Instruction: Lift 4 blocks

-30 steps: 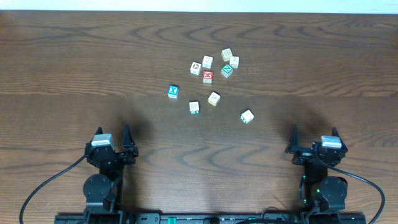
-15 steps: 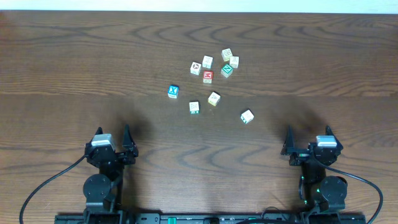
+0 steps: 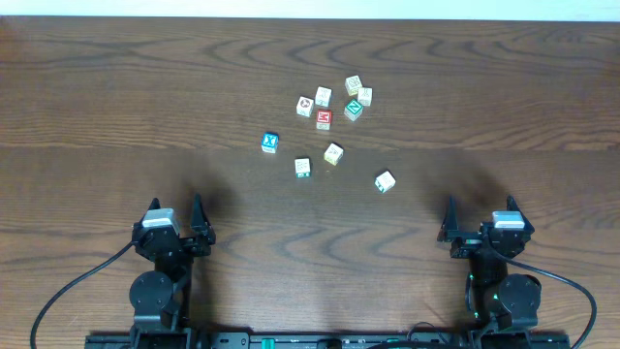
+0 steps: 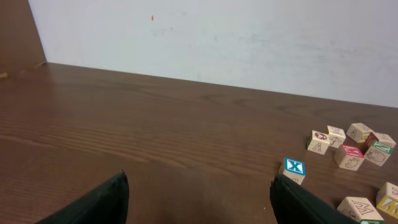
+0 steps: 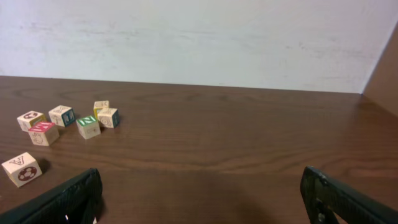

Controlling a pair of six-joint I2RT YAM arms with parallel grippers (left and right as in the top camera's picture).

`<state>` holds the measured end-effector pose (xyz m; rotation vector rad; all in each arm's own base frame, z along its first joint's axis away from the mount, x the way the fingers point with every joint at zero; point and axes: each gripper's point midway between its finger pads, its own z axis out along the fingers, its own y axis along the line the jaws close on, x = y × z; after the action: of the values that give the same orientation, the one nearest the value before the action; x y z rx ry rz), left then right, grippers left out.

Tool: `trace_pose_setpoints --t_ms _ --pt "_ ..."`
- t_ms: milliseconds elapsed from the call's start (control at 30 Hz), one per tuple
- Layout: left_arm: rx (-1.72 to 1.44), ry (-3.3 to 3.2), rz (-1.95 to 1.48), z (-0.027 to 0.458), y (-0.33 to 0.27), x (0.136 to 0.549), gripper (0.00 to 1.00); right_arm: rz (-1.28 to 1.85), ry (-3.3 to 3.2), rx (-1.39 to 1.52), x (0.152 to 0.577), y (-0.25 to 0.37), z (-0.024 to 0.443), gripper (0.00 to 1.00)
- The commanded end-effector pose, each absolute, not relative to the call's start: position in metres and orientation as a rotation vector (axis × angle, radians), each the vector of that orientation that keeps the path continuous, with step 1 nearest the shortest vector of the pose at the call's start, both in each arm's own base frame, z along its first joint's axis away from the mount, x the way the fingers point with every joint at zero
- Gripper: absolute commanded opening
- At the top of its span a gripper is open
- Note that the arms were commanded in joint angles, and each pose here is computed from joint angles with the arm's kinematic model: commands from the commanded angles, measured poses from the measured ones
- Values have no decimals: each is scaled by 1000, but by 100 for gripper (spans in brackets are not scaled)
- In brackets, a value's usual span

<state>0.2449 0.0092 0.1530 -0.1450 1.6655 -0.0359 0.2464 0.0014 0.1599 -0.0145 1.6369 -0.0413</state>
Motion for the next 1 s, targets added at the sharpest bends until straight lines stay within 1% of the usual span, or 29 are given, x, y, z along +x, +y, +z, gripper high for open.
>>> trace_pose_setpoints --t_ms 0,167,400,567,967 --pt "-161 1720 -19 136 13 243 73 -46 1637 -22 246 1 159 99" --pt "-161 1720 -19 136 13 243 73 -43 1638 -24 246 2 158 99" --pt "-161 1720 -19 136 13 243 73 98 1635 -155 244 31 158 99" --pt "-161 1720 -18 136 13 243 73 110 1628 -166 244 34 159 99" --pt "-161 1720 -19 136 13 243 73 256 1610 -265 237 60 162 99"
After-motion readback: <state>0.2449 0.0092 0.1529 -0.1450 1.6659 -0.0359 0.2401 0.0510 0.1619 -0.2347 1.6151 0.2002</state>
